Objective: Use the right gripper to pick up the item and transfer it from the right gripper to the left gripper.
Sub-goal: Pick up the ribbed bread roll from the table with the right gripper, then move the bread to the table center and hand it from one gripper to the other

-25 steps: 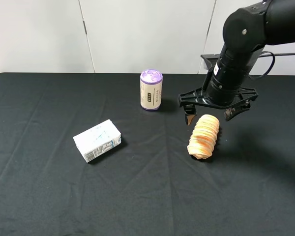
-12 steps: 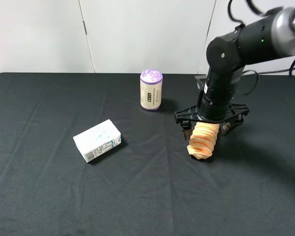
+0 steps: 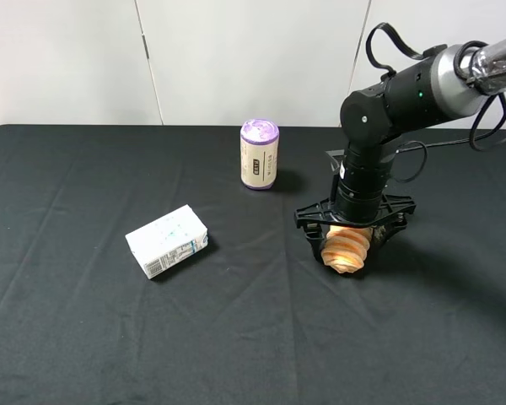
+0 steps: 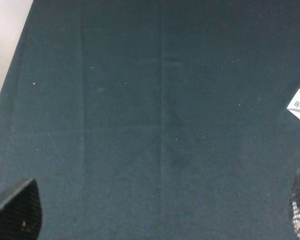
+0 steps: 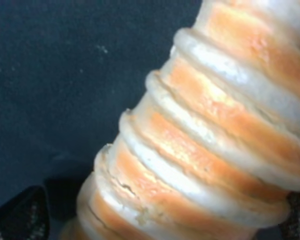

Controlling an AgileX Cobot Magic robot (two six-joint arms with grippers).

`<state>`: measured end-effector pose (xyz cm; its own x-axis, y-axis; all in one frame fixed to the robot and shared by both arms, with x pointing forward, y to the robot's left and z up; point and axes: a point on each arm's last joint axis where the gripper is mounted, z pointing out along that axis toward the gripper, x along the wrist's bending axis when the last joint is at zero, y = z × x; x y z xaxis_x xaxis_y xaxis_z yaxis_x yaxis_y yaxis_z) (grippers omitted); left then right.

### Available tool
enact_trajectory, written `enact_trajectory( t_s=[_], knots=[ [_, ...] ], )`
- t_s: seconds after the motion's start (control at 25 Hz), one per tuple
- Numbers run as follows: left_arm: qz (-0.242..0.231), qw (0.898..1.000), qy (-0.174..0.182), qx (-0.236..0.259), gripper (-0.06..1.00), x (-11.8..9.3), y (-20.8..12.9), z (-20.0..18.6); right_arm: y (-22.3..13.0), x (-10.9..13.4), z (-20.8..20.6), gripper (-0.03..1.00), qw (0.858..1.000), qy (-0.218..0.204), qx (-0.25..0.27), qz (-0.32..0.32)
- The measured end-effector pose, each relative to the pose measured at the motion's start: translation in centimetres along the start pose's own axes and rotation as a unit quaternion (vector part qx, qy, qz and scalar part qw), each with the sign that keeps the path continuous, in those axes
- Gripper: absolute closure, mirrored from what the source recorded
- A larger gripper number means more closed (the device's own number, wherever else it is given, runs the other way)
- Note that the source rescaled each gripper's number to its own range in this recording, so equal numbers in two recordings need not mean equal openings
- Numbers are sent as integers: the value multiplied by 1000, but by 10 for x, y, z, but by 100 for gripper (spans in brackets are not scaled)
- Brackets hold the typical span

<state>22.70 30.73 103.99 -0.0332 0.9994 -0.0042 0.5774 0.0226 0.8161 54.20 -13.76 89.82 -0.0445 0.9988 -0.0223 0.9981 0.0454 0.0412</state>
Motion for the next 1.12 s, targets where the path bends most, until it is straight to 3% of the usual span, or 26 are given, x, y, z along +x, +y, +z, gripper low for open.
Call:
enact_trajectory(
  t_s=[0.24, 0.32, 0.6, 1.12],
  knots=[
    [0, 1000, 0, 0, -4, 0, 0, 0, 0, 1, 1, -3, 1000, 6, 0, 5],
    [0, 1000, 0, 0, -4, 0, 0, 0, 0, 1, 1, 2, 1000, 6, 0, 5],
    [0, 1000, 0, 0, -4, 0, 0, 0, 0, 1, 1, 67, 1000, 5, 1, 5],
    [0, 1000, 0, 0, -4, 0, 0, 0, -2, 0, -12, 85, 1000, 7, -2, 2]
  ],
)
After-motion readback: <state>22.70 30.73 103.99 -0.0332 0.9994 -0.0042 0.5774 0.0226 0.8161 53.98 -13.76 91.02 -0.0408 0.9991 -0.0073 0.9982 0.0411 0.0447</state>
